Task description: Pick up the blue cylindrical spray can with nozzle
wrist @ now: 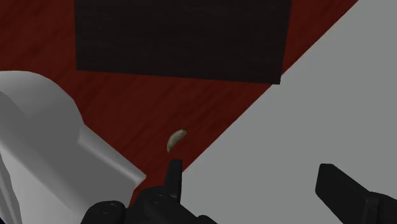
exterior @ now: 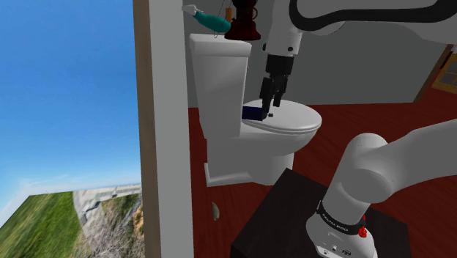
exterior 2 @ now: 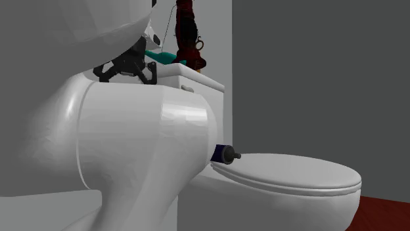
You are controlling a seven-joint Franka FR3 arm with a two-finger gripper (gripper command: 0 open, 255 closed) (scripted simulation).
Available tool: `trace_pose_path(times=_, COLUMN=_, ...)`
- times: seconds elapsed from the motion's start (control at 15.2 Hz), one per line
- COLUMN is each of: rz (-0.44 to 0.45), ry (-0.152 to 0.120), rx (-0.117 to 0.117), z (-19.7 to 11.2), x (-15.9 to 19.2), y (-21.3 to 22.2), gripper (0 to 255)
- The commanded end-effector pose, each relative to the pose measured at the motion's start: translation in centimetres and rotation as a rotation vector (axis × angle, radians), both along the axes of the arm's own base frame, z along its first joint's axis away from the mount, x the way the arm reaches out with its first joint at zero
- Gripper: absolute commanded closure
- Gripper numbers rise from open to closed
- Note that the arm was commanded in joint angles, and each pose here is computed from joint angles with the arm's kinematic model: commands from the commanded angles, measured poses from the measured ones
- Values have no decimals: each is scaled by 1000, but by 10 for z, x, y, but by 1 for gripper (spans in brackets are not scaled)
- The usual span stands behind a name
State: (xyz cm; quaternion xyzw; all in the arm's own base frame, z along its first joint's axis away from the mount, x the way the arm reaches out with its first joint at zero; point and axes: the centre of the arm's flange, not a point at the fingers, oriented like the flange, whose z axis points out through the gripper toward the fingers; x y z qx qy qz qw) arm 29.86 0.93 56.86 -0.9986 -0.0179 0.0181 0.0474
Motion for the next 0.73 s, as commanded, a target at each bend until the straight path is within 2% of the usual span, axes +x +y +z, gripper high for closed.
trace_pose_path(times=0.0, rz=0, ry=0, rx=0, z=0, x=0, y=0, gripper=0)
trace_pose_path(times=0.66, rz=116, ry=-115, rx=-7, z=-59, x=5, y=-115, gripper=0)
